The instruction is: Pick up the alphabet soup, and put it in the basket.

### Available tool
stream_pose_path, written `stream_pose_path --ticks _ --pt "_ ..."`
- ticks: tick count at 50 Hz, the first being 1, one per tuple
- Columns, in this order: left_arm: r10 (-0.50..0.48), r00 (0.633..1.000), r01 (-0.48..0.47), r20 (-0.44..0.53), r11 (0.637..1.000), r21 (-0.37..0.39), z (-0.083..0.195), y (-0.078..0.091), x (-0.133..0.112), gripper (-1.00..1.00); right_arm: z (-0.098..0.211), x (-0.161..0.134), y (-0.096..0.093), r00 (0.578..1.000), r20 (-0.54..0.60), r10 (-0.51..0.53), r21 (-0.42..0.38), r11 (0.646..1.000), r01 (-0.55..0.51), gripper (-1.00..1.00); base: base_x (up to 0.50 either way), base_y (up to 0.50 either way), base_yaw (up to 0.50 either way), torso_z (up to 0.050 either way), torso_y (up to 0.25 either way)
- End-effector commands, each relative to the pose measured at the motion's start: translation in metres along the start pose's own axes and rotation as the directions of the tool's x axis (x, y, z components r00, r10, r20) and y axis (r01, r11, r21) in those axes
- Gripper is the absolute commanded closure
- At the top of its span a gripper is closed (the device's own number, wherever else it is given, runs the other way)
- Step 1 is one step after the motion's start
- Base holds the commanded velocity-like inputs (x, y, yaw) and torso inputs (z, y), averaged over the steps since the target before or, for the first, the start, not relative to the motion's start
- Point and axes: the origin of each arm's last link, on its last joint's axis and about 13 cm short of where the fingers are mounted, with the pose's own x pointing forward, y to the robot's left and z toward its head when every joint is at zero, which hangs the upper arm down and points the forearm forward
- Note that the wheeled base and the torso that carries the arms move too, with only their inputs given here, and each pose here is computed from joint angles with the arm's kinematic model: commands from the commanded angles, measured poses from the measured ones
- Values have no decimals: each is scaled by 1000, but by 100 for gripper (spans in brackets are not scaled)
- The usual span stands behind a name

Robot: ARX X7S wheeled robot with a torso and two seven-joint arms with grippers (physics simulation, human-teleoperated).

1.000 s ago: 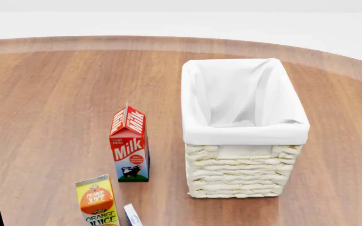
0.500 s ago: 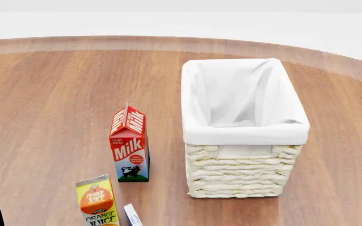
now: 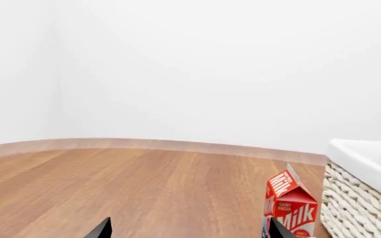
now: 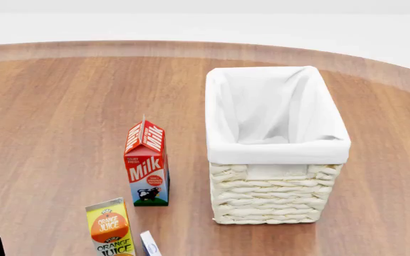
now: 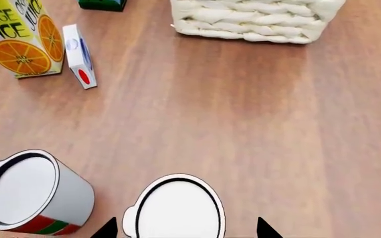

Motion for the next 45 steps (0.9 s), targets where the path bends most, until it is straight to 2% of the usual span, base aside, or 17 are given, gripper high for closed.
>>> stream_pose_path --ticks 1,45 --pt "7 1000 -7 16 1000 -10 0 -2 -3 -100 -5 14 2 999 -42 20 34 999 -19 -100 0 0 0 0 0" --pt "3 1000 -2 23 1000 -17 2 -3 -5 -100 -16 30 1 994 -103 44 35 999 -40 -100 0 0 0 0 0"
